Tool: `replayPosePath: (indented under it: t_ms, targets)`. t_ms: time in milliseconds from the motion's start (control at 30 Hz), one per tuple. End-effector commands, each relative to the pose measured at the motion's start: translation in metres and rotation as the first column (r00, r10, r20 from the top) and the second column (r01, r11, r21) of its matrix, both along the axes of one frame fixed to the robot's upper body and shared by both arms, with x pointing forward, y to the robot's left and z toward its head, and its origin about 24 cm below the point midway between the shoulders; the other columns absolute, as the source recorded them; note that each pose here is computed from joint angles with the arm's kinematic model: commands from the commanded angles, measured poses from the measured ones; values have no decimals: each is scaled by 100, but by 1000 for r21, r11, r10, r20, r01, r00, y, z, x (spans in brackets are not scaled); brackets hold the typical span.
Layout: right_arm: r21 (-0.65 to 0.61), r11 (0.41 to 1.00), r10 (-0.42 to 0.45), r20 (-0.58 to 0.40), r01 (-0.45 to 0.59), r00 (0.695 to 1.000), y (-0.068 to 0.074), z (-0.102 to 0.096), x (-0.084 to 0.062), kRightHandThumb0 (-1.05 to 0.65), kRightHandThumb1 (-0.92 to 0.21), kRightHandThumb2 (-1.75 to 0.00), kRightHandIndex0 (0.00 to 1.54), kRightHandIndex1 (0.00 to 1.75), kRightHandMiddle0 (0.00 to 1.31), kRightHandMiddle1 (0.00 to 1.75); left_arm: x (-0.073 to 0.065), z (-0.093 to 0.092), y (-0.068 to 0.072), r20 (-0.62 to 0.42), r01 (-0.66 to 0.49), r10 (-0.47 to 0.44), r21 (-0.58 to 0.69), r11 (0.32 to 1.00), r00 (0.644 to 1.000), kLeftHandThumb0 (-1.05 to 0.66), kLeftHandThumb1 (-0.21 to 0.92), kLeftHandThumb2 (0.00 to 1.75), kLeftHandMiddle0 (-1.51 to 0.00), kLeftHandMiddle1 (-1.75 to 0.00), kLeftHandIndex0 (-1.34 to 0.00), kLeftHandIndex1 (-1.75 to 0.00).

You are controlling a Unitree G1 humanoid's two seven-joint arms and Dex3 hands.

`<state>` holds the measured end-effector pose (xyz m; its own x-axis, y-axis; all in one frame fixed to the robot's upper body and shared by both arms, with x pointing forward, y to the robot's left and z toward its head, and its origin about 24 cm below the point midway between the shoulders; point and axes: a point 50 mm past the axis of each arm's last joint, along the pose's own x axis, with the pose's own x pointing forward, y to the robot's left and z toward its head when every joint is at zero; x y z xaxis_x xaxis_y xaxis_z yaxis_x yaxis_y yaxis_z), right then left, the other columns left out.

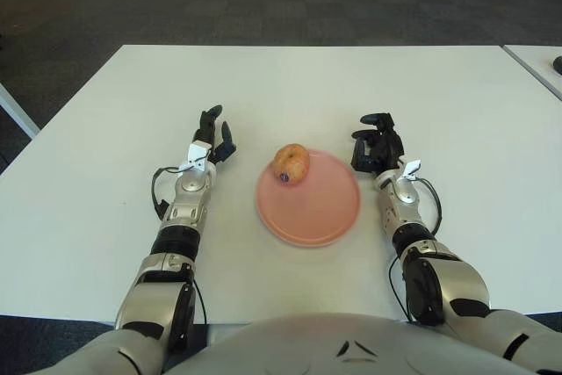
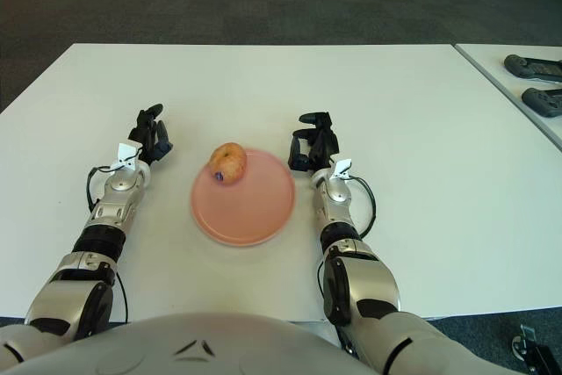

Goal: Put the apple into the plate.

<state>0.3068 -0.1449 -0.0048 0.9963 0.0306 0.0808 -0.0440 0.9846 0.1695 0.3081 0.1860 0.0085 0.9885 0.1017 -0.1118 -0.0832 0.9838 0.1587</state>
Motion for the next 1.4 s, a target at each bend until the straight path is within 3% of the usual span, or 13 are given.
replayPosePath:
  t_ms: [0, 733, 1367]
  targets:
    - [21, 1000, -10, -79, 12, 997, 1, -17, -11, 53, -16, -151, 74, 175, 95, 175, 2, -1, 0, -2, -16, 16, -14, 1000, 1000, -86, 92, 97, -10, -24, 0, -56]
    - [15, 1000, -16, -92, 17, 996, -1, -19, -12, 53, -16, -151, 74, 175, 96, 175, -5, -5, -14, 91, -61, 64, -27, 998, 994, -86, 92, 94, -11, -26, 0, -58]
    - [24, 999, -27, -85, 29, 996, -2, -17, -11, 53, -15, -151, 74, 175, 94, 175, -8, -8, -19, 131, -44, 48, -31, 999, 990, -82, 92, 91, -13, -30, 0, -64]
